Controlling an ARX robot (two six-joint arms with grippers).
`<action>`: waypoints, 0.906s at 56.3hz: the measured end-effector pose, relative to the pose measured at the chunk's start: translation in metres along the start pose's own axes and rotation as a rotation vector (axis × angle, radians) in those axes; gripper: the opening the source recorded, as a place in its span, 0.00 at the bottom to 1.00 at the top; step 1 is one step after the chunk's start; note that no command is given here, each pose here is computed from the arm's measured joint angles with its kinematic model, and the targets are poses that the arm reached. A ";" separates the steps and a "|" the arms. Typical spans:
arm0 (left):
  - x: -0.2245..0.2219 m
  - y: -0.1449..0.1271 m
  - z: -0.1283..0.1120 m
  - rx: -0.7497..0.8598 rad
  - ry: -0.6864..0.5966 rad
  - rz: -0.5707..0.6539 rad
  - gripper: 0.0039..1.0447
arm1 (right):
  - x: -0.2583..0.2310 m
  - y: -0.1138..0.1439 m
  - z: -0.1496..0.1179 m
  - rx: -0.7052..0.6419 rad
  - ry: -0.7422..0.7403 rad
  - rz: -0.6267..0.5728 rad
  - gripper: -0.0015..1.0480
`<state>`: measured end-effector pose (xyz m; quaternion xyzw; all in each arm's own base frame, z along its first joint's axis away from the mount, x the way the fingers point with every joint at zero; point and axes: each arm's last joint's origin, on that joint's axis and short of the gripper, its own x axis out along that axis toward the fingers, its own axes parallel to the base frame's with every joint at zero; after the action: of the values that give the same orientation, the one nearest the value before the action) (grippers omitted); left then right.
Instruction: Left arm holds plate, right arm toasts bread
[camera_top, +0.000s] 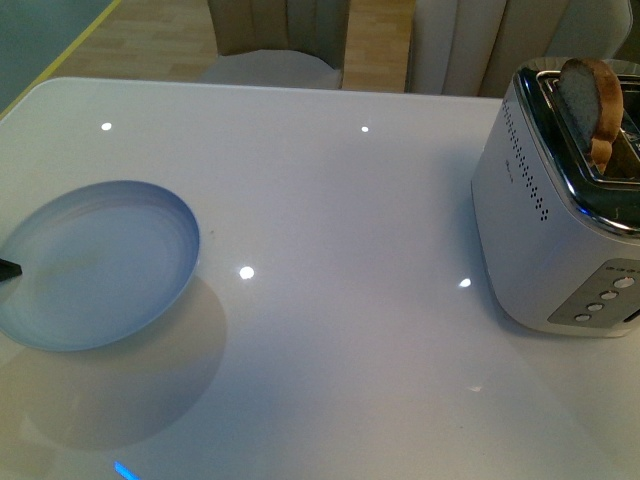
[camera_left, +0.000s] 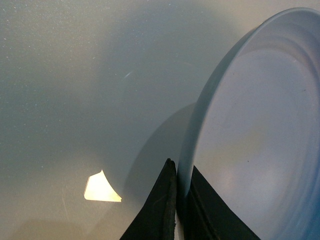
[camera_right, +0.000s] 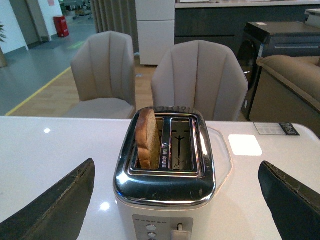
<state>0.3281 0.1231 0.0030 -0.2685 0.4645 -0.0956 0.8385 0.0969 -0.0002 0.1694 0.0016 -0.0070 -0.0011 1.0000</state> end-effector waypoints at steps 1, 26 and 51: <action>0.003 0.002 0.000 -0.001 0.001 0.000 0.02 | 0.000 0.000 0.000 0.000 0.000 0.000 0.92; 0.030 0.028 0.004 -0.010 0.023 0.033 0.02 | 0.000 0.000 0.000 0.000 0.000 0.000 0.92; 0.035 0.032 0.004 -0.018 0.025 0.037 0.20 | 0.000 0.000 0.000 0.000 0.000 0.000 0.92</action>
<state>0.3481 0.1372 -0.0385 -0.2663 0.4807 -0.0794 0.8317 0.0969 -0.0002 0.1694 0.0016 -0.0072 -0.0011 1.0000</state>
